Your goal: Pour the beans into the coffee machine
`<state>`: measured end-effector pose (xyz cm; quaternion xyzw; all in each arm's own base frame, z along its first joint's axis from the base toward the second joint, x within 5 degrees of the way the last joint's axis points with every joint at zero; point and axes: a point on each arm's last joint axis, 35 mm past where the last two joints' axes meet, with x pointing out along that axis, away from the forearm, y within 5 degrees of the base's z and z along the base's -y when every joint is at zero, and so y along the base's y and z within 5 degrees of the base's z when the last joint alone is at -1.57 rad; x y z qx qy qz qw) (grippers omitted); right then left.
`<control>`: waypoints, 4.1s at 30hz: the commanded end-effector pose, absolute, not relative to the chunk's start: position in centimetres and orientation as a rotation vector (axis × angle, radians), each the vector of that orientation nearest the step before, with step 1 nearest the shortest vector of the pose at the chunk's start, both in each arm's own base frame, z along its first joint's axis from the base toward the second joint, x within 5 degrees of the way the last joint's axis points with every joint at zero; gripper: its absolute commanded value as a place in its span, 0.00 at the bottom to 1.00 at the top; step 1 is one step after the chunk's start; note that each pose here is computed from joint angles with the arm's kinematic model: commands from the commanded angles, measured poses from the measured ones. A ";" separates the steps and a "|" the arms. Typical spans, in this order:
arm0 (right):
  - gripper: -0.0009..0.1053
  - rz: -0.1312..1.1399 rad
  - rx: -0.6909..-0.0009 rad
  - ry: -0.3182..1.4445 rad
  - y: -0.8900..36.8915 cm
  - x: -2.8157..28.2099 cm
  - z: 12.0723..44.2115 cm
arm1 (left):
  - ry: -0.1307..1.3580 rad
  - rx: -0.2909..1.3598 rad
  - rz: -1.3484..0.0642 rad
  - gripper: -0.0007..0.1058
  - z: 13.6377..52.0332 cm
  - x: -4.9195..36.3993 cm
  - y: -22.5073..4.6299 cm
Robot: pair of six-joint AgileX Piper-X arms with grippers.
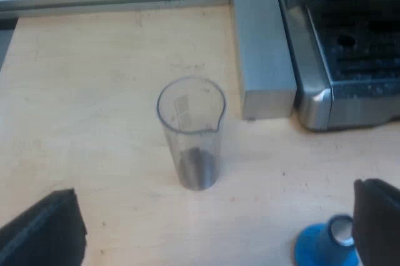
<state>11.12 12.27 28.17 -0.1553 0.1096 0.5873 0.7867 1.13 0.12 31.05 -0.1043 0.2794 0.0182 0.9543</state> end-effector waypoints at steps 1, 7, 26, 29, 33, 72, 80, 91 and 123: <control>0.71 1.311 -0.369 0.202 14.4 11.2 27.8 | 0.563 -0.245 0.047 0.84 29.7 2.4 0.0; 0.71 1.329 -0.404 0.215 16.1 10.7 27.0 | 0.570 -0.255 0.044 0.84 29.0 3.3 -0.1; 0.71 1.294 -0.423 0.225 16.3 10.8 26.8 | 0.747 -0.247 0.081 0.84 27.2 10.8 1.2; 0.71 1.293 -0.423 0.225 16.3 10.8 26.8 | 0.754 -0.203 0.050 0.84 26.3 11.2 1.2; 0.71 1.293 -0.423 0.225 16.3 10.8 26.8 | 0.758 -0.194 0.047 0.84 24.9 11.4 1.2; 0.71 1.259 -0.415 0.174 16.4 11.0 27.3 | 0.617 -0.133 0.030 0.84 17.7 14.8 1.7; 0.71 1.259 -0.415 0.174 16.4 11.0 27.3 | 0.635 -0.135 0.031 0.84 17.2 15.4 1.8; 0.71 1.259 -0.415 0.174 16.4 11.0 27.3 | 0.640 -0.136 0.031 0.38 17.1 15.5 1.8; 0.71 0.898 -0.358 0.040 16.4 12.4 35.0 | 0.673 -0.135 0.025 0.14 32.2 14.3 1.6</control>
